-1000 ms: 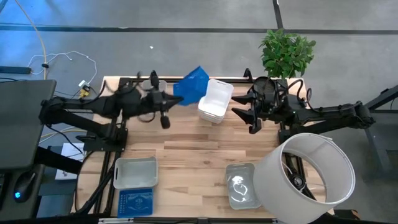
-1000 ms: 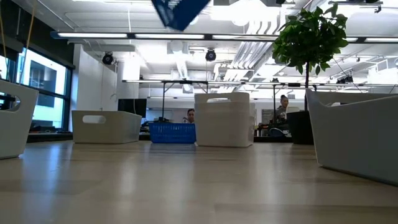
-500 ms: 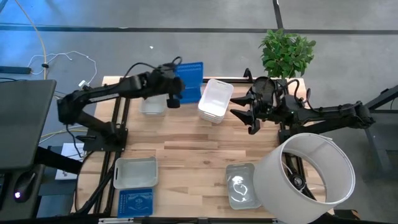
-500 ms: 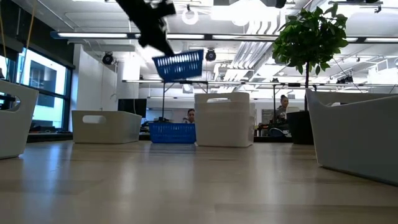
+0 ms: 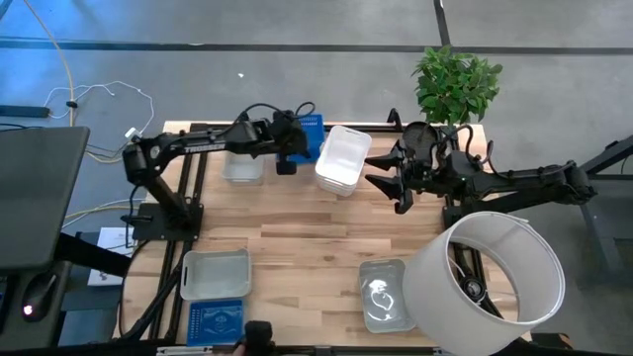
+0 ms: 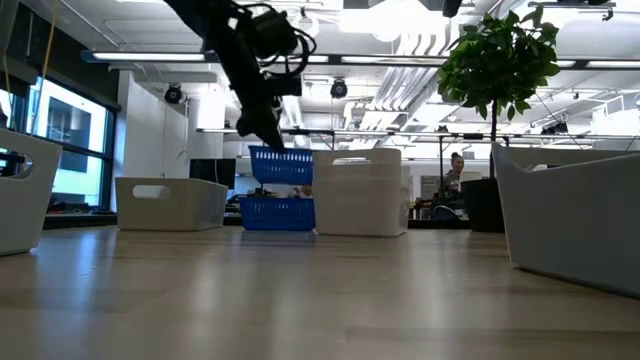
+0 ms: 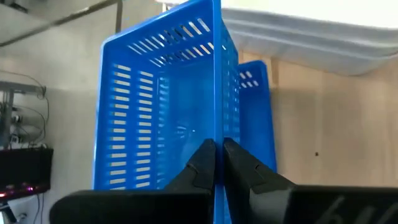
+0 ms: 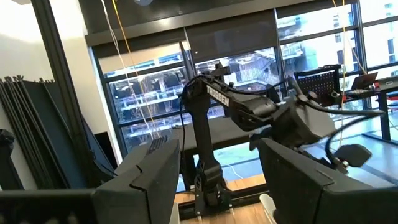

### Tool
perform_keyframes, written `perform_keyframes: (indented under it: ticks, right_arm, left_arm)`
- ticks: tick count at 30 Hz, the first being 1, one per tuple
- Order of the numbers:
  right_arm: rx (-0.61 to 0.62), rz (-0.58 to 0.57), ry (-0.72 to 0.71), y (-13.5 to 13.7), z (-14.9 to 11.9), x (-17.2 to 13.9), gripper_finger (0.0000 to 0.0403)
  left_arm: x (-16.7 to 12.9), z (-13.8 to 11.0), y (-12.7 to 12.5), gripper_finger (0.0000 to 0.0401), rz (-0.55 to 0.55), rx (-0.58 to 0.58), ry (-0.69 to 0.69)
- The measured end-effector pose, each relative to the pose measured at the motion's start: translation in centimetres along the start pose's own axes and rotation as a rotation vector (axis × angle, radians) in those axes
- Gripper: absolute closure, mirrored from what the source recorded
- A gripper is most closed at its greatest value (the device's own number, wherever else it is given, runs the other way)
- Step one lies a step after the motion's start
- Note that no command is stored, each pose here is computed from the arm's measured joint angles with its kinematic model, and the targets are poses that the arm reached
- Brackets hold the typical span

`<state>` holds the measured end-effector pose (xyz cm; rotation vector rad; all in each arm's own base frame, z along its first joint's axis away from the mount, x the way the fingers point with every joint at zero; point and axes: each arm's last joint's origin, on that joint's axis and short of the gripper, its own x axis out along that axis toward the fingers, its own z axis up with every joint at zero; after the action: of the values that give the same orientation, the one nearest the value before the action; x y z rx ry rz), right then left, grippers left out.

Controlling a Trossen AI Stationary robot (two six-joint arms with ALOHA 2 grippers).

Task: Stack baskets by color
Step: Stack the middle blue bin on the top blue bin

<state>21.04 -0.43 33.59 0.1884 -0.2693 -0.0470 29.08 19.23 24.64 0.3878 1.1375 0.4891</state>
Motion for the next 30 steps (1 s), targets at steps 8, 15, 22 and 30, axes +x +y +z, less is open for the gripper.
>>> perform_keyframes:
  ticks: [8, 15, 22, 30]
  right_arm:
    - [-0.001, -0.003, 0.015, 0.0, -0.1, 0.0, 0.0194]
    - [-0.002, -0.005, 0.025, 0.0, -0.2, 0.0, 0.0194]
    - [-0.002, -0.007, 0.035, -0.1, -0.3, 0.0, 0.0194]
    - [-0.002, -0.008, 0.039, -0.1, -0.4, 0.0, 0.0194]
  left_arm:
    - [2.1, -0.3, 0.0, 0.0401, -0.045, -0.015, 0.007]
    - [1.8, -0.4, 0.0, 0.0401, -0.059, -0.065, 0.001]
    - [2.6, -1.8, -0.9, 0.0401, -0.104, -0.082, 0.057]
    - [2.8, -1.6, -1.0, 0.0401, -0.105, -0.103, 0.006]
